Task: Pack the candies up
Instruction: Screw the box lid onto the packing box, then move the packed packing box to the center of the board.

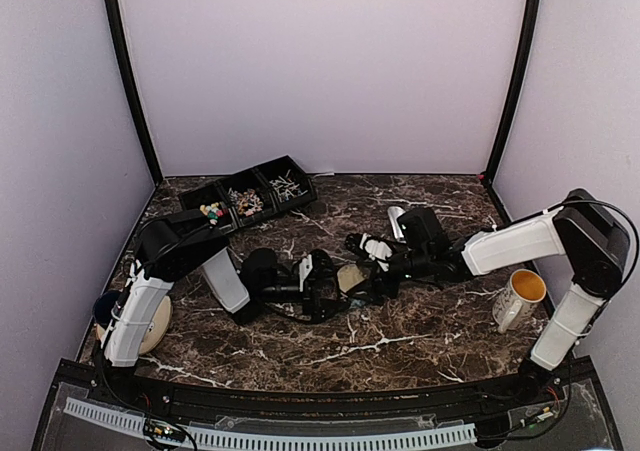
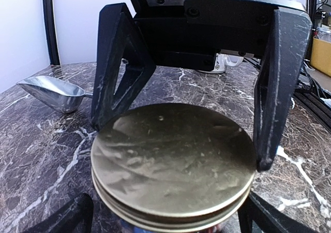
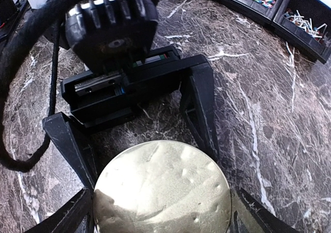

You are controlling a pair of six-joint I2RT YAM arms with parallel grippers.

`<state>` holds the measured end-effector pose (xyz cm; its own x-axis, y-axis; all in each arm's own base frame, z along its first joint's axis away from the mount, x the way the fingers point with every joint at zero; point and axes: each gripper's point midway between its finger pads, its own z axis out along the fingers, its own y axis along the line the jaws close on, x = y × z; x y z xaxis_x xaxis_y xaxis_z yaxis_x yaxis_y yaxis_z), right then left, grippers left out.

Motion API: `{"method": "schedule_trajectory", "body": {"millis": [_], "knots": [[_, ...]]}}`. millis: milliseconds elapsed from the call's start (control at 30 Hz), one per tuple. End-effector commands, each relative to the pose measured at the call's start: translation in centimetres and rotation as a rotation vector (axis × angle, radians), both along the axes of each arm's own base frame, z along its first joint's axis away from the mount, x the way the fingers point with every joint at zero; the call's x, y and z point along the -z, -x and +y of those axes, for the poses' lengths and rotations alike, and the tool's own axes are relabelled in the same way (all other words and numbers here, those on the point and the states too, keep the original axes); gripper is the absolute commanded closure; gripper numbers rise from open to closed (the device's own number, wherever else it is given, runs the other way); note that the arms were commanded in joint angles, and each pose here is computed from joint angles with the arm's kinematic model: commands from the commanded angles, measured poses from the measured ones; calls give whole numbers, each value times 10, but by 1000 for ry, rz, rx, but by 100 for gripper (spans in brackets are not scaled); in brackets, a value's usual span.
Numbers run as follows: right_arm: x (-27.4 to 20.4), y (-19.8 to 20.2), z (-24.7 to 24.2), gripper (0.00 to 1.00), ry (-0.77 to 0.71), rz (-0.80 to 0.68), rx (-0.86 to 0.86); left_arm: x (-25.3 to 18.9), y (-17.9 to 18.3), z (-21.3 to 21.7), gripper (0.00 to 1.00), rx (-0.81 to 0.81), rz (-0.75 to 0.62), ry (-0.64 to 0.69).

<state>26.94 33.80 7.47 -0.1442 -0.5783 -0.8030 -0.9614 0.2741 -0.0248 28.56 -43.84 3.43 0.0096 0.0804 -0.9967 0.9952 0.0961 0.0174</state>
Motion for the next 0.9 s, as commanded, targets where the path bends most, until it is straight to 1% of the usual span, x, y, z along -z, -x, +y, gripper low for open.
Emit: {"method": "schedule_trajectory", "body": {"millis": [0,267,567,867], "knots": [[18,-1,-22,19,69,44,83,75,13,20,1,-37,165,-185],[25,-9,-35,19,91,58,167,76,12,21,1,-46,164,-184],[18,-23,-42,18,95,61,263,74,11,22,1,-60,159,-180],[22,-34,-47,17,103,83,353,72,9,23,1,-76,145,-173]]}}
